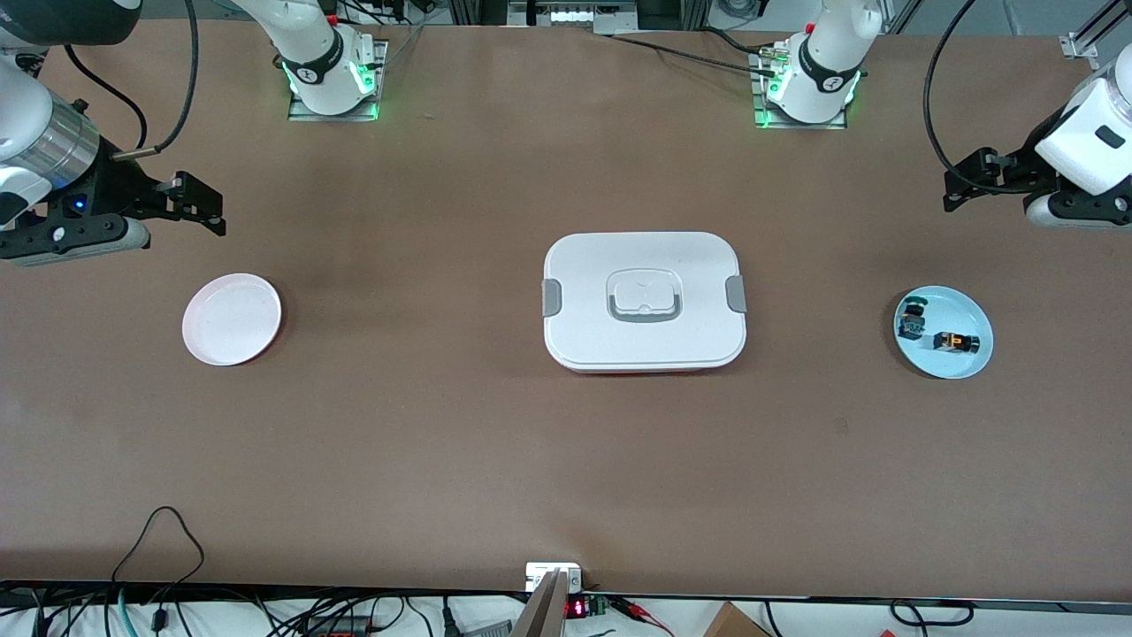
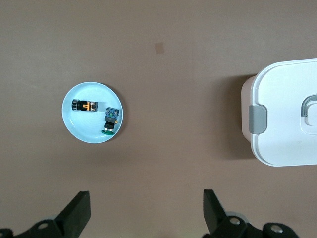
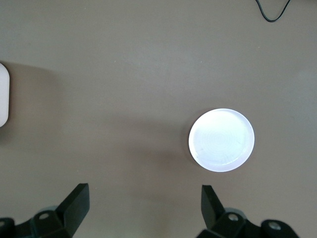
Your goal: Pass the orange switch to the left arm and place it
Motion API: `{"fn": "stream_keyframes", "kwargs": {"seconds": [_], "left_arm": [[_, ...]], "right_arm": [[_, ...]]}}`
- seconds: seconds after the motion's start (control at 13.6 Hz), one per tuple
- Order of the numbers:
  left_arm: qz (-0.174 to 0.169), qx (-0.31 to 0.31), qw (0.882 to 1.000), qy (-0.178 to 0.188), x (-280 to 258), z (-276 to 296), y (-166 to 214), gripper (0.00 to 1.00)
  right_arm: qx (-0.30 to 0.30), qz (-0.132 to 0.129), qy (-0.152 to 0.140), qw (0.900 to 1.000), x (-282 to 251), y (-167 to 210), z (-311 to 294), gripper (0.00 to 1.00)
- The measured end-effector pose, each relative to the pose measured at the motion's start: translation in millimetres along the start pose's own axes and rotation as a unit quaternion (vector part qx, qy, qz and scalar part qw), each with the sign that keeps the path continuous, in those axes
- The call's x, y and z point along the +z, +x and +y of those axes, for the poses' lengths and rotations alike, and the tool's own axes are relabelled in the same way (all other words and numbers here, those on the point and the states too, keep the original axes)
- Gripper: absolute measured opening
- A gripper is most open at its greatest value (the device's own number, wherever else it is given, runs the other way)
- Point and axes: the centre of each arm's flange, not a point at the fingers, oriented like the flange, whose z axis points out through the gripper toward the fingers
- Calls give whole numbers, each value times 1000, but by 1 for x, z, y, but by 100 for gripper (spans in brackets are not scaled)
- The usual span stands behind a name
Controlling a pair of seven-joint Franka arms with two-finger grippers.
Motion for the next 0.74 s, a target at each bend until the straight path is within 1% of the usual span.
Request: {"fn": "stream_keyframes", "kwargs": {"seconds": [0.74], "left_arm": [[0,2,1000,0,1,-3,1,100]], "right_arm": [[0,0,0,1000,0,0,0,100]]}}
